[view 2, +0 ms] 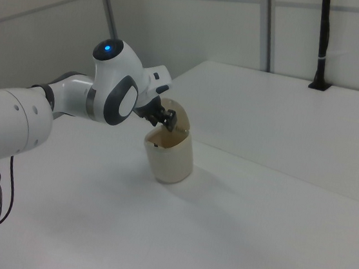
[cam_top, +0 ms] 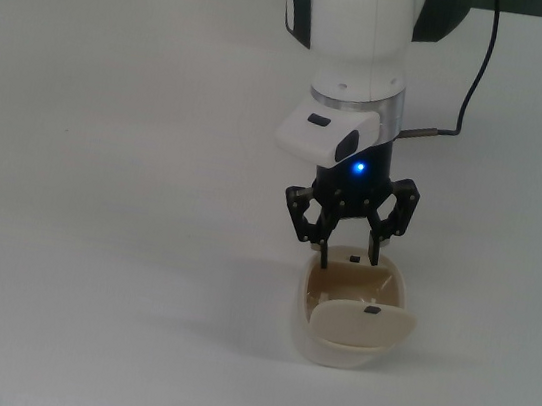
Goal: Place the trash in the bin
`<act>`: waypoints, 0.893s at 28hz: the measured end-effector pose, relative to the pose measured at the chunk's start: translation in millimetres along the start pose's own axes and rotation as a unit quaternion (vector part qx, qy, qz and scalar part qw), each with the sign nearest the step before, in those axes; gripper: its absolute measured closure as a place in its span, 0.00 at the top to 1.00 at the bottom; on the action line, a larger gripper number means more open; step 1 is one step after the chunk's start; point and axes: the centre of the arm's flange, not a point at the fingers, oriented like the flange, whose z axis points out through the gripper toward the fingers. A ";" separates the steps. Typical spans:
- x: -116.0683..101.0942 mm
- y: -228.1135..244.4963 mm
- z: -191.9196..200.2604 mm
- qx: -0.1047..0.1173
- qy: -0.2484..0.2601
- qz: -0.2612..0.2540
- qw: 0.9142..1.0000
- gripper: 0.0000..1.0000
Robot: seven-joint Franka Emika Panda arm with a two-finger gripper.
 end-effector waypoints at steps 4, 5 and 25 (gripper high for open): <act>0.0 14.2 -3.1 -0.009 -0.009 0.020 1.000 0.71; -0.5 21.3 -6.4 -0.013 -0.019 0.027 0.999 0.78; -27.8 90.8 -156.2 -0.063 -0.192 0.082 0.976 1.00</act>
